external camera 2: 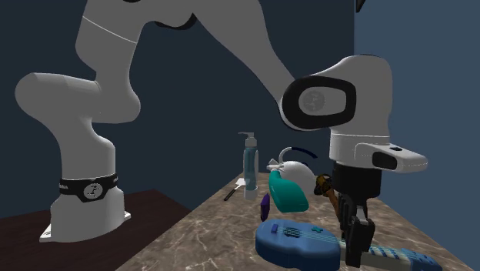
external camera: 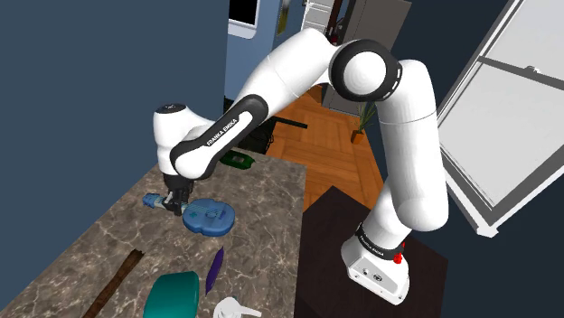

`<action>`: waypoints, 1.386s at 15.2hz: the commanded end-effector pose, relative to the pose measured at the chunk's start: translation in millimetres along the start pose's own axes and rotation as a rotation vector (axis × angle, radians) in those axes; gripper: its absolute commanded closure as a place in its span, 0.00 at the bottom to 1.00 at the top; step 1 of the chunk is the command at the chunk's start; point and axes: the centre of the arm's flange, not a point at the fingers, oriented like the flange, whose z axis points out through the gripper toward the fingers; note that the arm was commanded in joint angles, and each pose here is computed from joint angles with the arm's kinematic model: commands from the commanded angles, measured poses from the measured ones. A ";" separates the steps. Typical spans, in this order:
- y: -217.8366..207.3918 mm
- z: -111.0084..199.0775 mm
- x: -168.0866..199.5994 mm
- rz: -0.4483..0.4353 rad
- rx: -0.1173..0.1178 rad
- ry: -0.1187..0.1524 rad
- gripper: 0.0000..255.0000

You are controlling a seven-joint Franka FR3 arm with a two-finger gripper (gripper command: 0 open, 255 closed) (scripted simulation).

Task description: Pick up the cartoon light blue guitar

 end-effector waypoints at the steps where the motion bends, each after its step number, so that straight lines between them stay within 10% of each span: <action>1: 0.4 0.5 0.0 0.001 0.000 0.000 1.00; 21: -3.6 -78.0 -3.6 0.001 0.000 0.000 1.00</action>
